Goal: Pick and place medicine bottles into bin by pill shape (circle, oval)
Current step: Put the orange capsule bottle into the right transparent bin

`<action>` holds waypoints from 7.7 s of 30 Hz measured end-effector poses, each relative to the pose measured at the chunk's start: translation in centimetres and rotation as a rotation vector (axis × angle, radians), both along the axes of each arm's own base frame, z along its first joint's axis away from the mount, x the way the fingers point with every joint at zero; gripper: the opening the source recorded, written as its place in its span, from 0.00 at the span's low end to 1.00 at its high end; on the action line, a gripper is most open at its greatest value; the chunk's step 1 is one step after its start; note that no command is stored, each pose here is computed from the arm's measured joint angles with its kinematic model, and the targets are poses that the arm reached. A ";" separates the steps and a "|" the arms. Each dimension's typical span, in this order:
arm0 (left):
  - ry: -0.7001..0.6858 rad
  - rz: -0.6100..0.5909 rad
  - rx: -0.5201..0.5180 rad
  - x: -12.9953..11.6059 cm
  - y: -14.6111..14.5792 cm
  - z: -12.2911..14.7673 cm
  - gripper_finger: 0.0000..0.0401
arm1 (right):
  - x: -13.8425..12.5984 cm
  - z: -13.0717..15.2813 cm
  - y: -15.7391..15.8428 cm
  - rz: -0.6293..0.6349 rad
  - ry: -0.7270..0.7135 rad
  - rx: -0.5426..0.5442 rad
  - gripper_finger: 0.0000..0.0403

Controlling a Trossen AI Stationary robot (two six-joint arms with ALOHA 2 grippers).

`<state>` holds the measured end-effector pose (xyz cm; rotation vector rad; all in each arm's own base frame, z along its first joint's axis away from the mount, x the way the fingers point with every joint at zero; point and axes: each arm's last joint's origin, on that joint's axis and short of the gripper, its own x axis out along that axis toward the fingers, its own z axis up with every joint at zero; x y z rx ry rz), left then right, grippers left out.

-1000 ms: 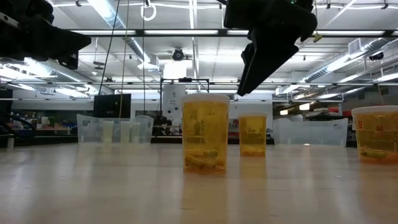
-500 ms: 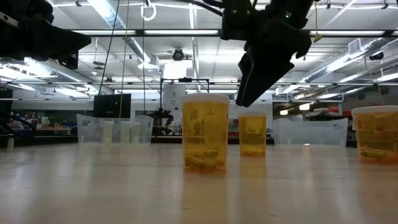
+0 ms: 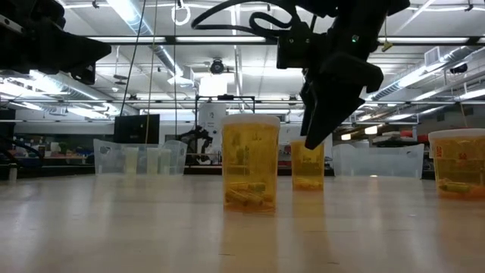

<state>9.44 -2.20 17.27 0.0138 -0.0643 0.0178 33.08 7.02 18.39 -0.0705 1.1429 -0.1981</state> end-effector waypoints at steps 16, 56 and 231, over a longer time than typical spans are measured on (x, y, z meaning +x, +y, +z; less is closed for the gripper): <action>0.000 0.000 0.000 0.0 0.0 0.0 0.08 | 0.1 0.0 0.0 -0.003 -0.011 0.036 0.59; 0.007 0.000 0.002 0.1 0.0 0.0 0.07 | -2.1 4.6 -0.9 -0.037 -0.057 0.042 0.56; 0.007 0.000 0.003 0.0 0.0 0.0 0.06 | -13.9 3.9 -31.1 -0.797 0.125 0.043 0.62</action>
